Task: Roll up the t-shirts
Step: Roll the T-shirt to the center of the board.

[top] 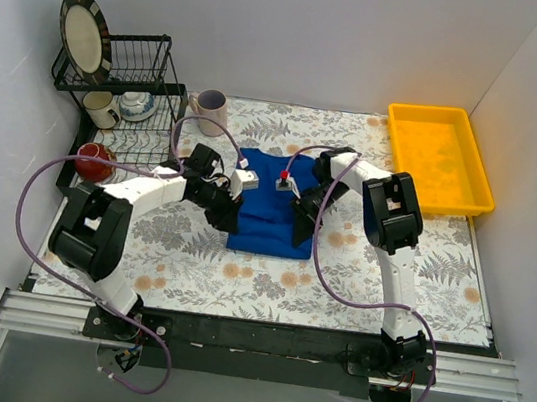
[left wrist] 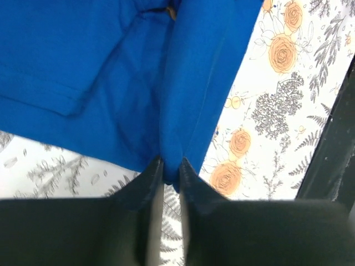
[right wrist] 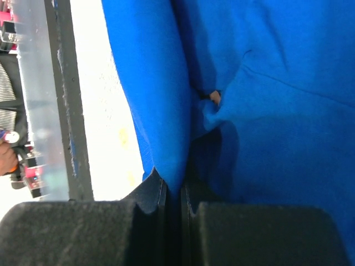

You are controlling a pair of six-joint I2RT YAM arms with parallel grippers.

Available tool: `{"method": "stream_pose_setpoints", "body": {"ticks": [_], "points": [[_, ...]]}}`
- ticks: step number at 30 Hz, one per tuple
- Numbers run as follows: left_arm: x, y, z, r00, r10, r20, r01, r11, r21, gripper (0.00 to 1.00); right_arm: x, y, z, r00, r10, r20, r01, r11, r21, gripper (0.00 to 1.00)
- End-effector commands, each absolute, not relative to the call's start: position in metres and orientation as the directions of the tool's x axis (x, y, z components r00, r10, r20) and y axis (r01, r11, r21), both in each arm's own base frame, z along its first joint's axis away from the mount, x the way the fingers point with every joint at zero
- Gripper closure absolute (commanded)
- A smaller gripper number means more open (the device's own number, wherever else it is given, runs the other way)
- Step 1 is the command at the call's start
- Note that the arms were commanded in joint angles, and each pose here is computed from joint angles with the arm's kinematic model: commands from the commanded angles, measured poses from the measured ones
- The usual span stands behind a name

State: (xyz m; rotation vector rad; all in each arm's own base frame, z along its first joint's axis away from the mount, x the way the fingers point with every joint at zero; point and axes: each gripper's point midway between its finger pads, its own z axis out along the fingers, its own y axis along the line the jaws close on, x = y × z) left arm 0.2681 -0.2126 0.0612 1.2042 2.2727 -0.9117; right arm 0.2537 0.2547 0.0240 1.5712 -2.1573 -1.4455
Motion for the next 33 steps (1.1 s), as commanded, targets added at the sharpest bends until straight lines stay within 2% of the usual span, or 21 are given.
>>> {"method": "stream_pose_setpoints", "body": {"ticks": [1, 5, 7, 11, 17, 26, 33], "points": [[0.255, -0.179, 0.063, -0.571, 0.592, -0.569, 0.814, 0.500, -0.297, 0.75, 0.276, 0.243, -0.002, -0.361, -0.830, -0.426, -0.766, 0.003, 0.643, 0.99], [0.264, -0.179, 0.087, -0.472, 0.592, -0.654, 0.857, 0.481, -0.183, 0.63, 0.279, 0.243, -0.005, -0.361, -0.836, -0.414, -0.764, 0.011, 0.645, 0.99], [0.272, -0.187, 0.113, -0.376, 0.574, -0.727, 0.887, 0.451, -0.103, 0.56, 0.279, 0.243, -0.007, -0.364, -0.839, -0.404, -0.759, 0.016, 0.651, 0.99], [0.255, -0.218, 0.129, -0.265, 0.594, -0.759, 0.949, 0.299, -0.097, 0.52, 0.280, 0.244, -0.011, -0.366, -0.843, -0.393, -0.758, 0.025, 0.652, 0.99], [0.218, -0.252, 0.109, -0.073, 0.651, -0.755, 0.997, 0.066, -0.039, 0.50, 0.277, 0.246, -0.015, -0.370, -0.848, -0.379, -0.750, 0.031, 0.661, 0.99], [0.233, -0.250, 0.077, -0.019, 0.701, -0.713, 0.997, 0.071, 0.043, 0.49, 0.275, 0.250, -0.010, -0.354, -0.852, -0.387, -0.759, 0.019, 0.651, 0.99], [0.238, -0.228, 0.037, 0.002, 0.773, -0.634, 0.989, 0.092, 0.114, 0.48, 0.272, 0.250, -0.013, -0.347, -0.859, -0.376, -0.755, 0.017, 0.656, 0.99]]}}
